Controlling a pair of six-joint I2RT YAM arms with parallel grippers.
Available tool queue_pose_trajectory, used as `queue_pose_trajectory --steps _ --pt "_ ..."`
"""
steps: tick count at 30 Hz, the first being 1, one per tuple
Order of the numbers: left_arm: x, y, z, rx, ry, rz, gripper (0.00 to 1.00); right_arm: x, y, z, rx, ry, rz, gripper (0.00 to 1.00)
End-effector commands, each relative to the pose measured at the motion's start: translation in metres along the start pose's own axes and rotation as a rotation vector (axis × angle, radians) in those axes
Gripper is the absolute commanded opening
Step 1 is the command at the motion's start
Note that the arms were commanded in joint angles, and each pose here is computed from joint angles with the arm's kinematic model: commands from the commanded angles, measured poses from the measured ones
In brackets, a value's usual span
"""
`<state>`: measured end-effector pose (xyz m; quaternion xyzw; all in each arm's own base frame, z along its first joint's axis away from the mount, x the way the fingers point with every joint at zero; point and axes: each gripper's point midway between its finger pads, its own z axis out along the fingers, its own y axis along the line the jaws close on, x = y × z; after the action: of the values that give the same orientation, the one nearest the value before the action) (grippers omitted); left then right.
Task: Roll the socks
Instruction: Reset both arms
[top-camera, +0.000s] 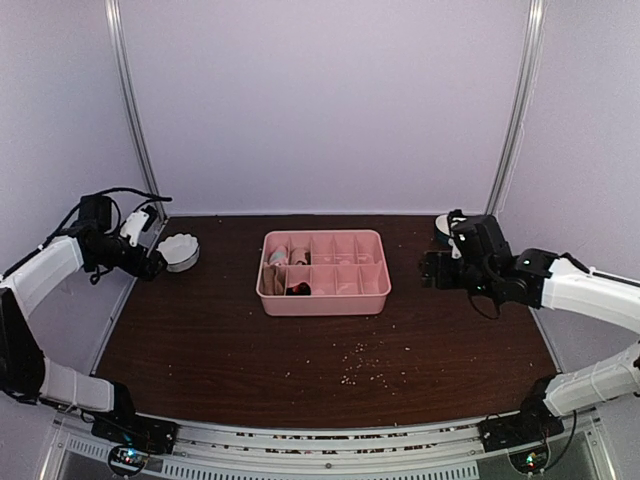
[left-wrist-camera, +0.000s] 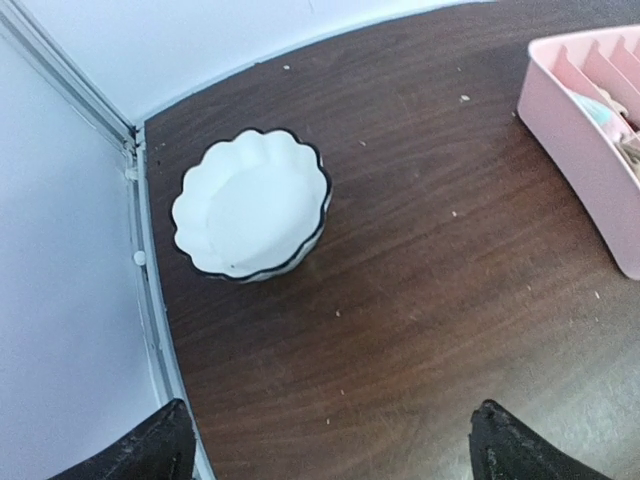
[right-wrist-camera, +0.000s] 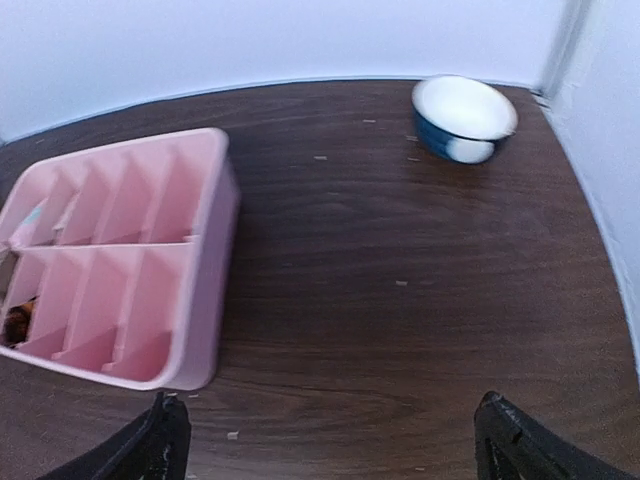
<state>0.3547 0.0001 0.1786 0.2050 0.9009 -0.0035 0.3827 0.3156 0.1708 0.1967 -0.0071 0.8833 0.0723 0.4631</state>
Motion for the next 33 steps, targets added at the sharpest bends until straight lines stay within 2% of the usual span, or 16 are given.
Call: queue_pose_trajectory --steps 1,5,9,13,16,19,22,26,33 --pt "-0.028 0.009 0.015 -0.037 -0.256 -0.072 0.98 0.003 -0.108 -0.023 0.327 -0.122 0.131 1.00" --pt "-0.036 0.013 0.019 -0.098 -0.463 -0.103 0.98 0.012 -0.160 -0.043 0.451 -0.284 0.203 1.00" --pt "-0.034 0.017 0.038 -0.100 -0.491 -0.113 0.98 0.014 -0.188 -0.057 0.531 -0.441 0.228 1.00" --pt "-0.024 0.022 0.040 -0.186 -0.571 -0.095 0.98 0.004 -0.196 -0.064 0.593 -0.545 0.153 1.00" --pt "-0.017 0.021 0.032 -0.233 -0.636 -0.093 0.98 0.010 -0.199 -0.061 0.588 -0.618 0.137 1.00" --pt "-0.014 0.021 0.032 -0.263 -0.644 -0.091 0.98 0.013 -0.200 -0.056 0.538 -0.693 0.141 1.00" --pt "-0.009 0.024 0.034 -0.295 -0.647 -0.112 0.98 0.006 -0.202 -0.043 0.512 -0.701 0.110 1.00" --pt "-0.008 0.025 0.034 -0.299 -0.643 -0.114 0.98 -0.018 -0.193 -0.018 0.394 -0.697 0.034 1.00" --pt "-0.008 0.024 0.032 -0.301 -0.649 -0.114 0.98 -0.019 -0.181 0.018 0.220 -0.668 -0.056 1.00"
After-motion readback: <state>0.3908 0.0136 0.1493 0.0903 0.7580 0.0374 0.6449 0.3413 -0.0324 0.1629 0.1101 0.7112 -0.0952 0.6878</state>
